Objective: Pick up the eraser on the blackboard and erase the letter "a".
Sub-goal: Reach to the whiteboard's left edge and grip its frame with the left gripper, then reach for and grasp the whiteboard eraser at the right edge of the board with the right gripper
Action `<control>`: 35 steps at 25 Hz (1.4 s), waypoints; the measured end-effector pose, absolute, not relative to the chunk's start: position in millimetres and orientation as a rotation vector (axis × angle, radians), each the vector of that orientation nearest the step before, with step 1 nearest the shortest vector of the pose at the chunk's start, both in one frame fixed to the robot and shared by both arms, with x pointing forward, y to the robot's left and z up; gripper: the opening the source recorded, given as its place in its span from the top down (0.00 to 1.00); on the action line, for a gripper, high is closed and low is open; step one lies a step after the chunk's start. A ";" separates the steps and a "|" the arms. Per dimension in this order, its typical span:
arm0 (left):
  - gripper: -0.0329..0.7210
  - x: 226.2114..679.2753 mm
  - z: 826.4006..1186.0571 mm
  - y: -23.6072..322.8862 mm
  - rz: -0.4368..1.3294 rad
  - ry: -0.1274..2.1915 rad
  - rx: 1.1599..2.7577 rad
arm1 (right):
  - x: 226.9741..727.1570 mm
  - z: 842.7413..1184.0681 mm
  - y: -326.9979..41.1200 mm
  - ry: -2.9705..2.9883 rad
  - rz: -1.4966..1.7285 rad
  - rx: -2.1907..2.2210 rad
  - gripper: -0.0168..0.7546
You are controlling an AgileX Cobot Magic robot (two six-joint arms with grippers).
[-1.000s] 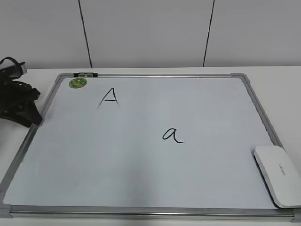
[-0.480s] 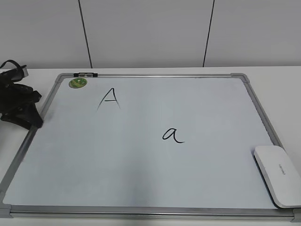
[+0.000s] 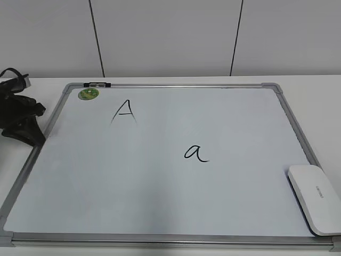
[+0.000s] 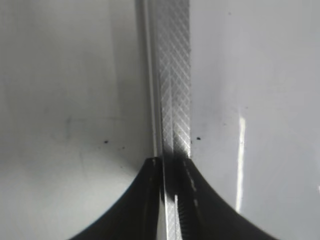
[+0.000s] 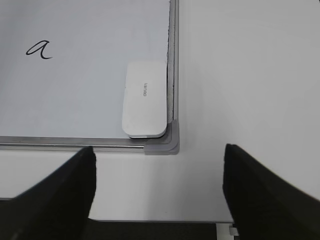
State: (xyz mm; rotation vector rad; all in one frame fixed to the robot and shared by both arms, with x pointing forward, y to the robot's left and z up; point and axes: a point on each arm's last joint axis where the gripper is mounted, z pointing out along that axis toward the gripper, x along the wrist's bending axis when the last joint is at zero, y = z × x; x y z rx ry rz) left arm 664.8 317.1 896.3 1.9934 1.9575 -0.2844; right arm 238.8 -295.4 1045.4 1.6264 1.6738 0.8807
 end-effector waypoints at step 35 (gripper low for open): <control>0.88 664.8 895.2 318.1 -0.306 1.963 1.983 | 427.0 1087.4 -289.5 2.138 0.465 1.997 0.22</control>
